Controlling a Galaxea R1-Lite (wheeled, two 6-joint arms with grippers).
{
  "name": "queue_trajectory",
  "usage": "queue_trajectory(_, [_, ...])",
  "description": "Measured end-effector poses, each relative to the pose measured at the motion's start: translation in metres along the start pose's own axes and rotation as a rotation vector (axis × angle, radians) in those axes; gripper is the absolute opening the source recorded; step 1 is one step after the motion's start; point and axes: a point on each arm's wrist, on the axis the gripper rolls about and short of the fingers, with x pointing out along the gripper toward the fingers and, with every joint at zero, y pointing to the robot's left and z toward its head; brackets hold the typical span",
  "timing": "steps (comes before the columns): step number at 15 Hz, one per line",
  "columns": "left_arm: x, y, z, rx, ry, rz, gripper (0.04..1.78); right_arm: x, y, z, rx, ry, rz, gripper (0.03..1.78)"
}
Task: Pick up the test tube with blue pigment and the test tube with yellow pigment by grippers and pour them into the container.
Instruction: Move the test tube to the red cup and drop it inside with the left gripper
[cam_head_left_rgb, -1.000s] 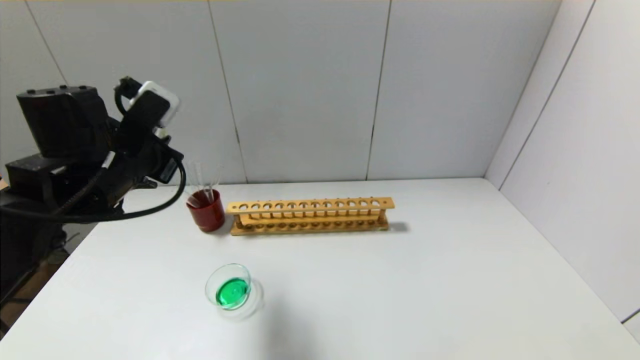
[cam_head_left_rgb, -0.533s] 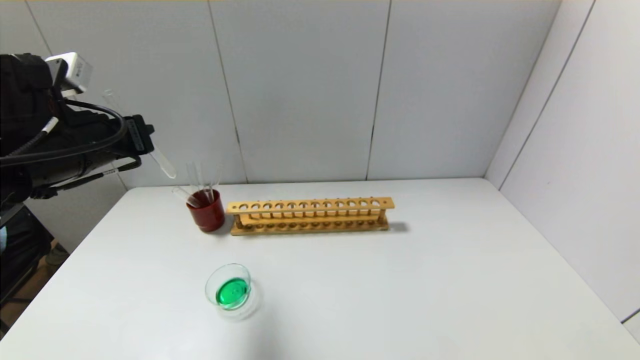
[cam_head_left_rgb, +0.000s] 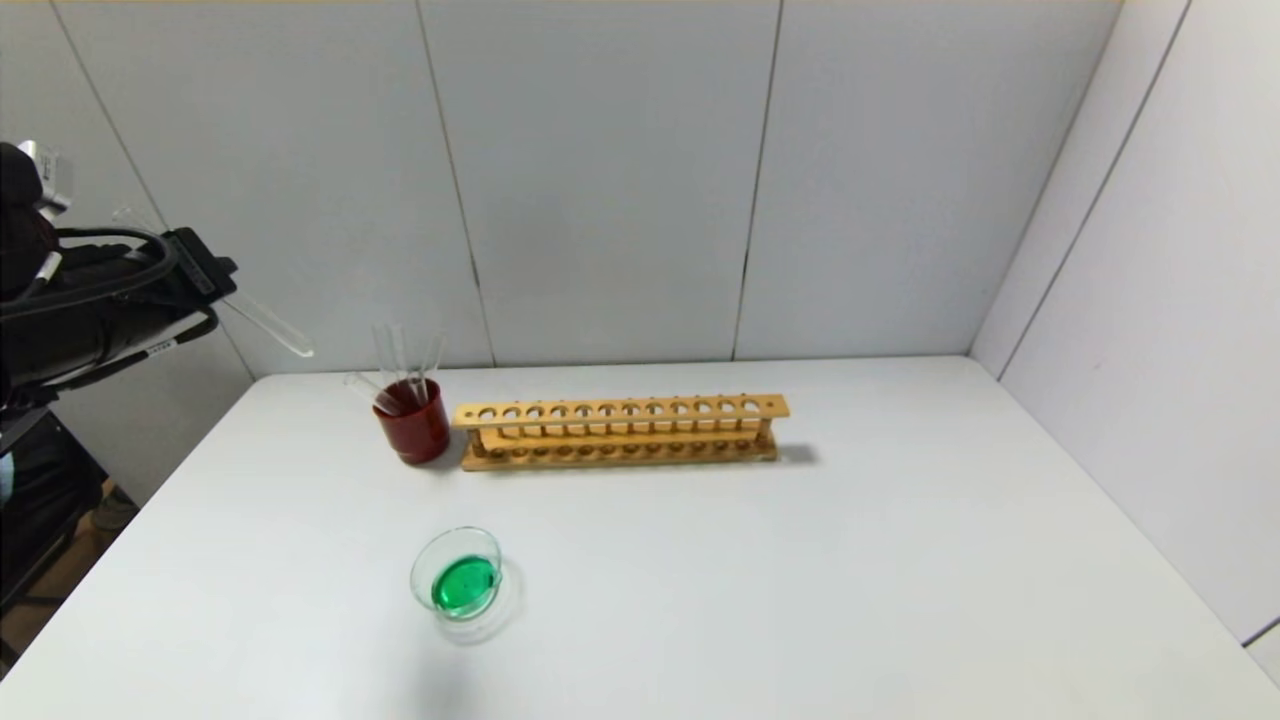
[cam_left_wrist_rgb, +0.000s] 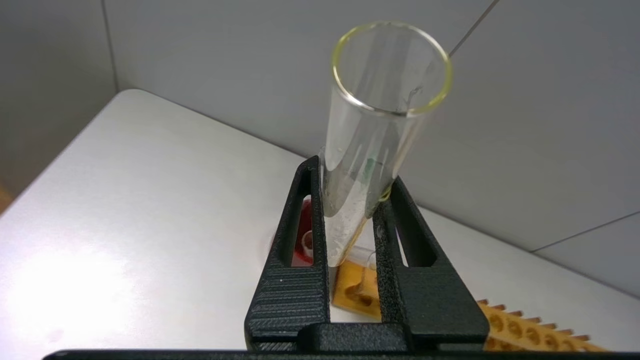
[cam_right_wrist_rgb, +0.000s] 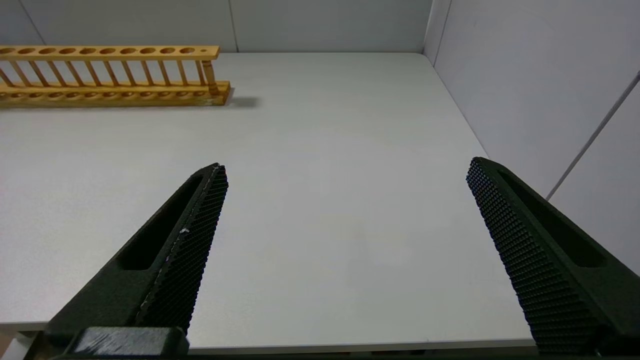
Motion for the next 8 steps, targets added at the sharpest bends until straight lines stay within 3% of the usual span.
queue_trajectory(8, [0.048,0.025,-0.031,-0.088,-0.021,0.01,0.31,0.0,0.0,0.0,0.0,0.0,0.0,1.75])
